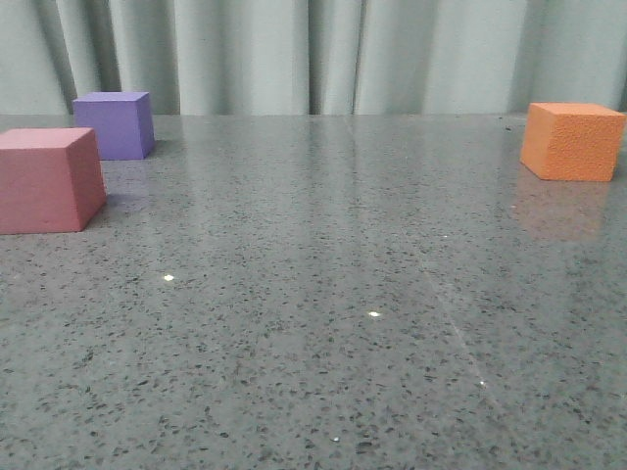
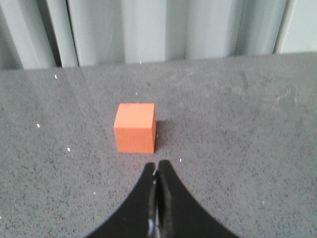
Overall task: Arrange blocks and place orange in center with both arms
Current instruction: 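Move the right gripper toward the orange cube, opening it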
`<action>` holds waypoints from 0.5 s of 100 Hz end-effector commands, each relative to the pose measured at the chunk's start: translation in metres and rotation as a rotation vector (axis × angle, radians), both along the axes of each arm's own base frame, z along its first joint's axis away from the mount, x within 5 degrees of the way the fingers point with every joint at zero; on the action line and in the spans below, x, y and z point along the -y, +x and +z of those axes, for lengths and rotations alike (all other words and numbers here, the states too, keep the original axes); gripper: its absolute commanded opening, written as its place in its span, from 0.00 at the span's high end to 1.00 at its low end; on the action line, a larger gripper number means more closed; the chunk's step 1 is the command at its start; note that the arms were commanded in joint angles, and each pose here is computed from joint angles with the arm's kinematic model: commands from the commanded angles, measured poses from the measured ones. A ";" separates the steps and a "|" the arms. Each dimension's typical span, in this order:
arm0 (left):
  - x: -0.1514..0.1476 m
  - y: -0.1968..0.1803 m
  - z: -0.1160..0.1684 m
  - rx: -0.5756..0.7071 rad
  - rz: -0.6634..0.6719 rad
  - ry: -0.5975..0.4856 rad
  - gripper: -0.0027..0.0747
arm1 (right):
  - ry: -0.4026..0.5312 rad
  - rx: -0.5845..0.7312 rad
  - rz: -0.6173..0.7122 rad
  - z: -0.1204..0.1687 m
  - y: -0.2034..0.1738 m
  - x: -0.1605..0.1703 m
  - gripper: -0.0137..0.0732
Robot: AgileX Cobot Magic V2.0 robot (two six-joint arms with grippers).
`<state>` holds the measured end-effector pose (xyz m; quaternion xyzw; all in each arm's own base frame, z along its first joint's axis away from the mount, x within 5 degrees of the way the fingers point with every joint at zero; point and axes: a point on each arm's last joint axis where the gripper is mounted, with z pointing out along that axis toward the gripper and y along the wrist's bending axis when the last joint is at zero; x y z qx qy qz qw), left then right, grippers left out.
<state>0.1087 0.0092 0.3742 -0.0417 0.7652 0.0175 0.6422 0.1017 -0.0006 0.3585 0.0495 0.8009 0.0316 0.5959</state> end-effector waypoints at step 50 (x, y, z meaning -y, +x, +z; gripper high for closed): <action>-0.002 0.044 0.022 -0.016 -0.009 -0.067 0.19 | 0.005 -0.158 0.005 0.012 0.047 -0.001 0.28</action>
